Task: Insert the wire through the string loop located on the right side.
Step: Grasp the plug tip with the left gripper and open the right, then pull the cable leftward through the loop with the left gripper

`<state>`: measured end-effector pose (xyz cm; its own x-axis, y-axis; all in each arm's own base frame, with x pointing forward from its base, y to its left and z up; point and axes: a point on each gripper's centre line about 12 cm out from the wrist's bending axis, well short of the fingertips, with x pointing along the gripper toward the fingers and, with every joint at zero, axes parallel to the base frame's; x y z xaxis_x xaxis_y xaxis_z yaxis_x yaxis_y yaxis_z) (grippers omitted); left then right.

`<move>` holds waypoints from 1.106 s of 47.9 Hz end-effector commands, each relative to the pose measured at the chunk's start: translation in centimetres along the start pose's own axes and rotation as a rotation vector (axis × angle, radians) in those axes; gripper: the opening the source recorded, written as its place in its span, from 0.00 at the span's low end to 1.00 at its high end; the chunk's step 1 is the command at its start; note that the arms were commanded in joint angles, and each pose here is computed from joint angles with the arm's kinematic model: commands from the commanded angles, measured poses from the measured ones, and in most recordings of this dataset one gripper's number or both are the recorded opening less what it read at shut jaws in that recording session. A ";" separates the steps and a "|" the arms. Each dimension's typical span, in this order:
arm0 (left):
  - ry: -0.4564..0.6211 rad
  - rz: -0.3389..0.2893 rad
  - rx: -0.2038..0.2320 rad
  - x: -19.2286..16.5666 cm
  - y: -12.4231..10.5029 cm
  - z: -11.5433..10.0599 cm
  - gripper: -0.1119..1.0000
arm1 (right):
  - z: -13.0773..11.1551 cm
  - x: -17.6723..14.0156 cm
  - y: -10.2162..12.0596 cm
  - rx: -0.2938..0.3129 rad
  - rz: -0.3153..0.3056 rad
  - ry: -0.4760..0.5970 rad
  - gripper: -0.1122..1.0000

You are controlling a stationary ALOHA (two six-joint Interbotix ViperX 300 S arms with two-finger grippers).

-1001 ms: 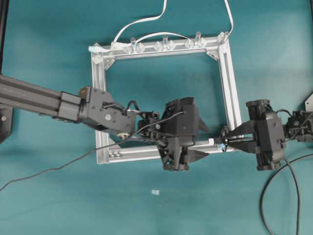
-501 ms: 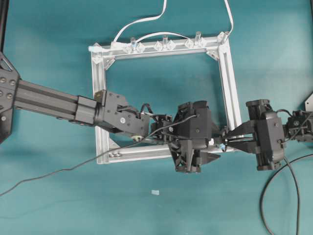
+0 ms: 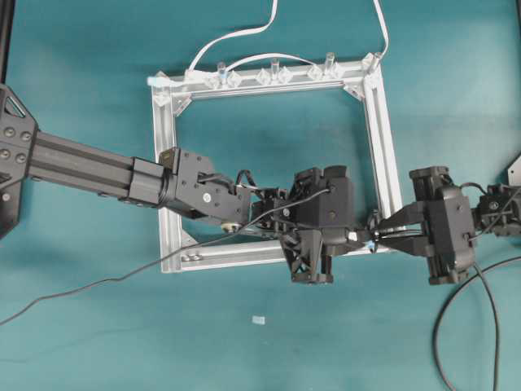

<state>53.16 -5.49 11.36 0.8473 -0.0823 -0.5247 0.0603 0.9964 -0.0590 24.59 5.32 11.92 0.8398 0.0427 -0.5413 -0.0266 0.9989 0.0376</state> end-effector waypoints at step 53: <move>-0.077 -0.027 0.018 -1.5 -1.6 3.4 0.30 | -0.6 -0.3 -0.3 0.054 -0.010 0.010 0.99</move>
<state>53.11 -6.73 11.63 0.8467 -0.1023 -0.5221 0.0828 0.9947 -0.0606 23.73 4.91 11.20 0.8278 0.0319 -0.5601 0.0090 0.9975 0.0701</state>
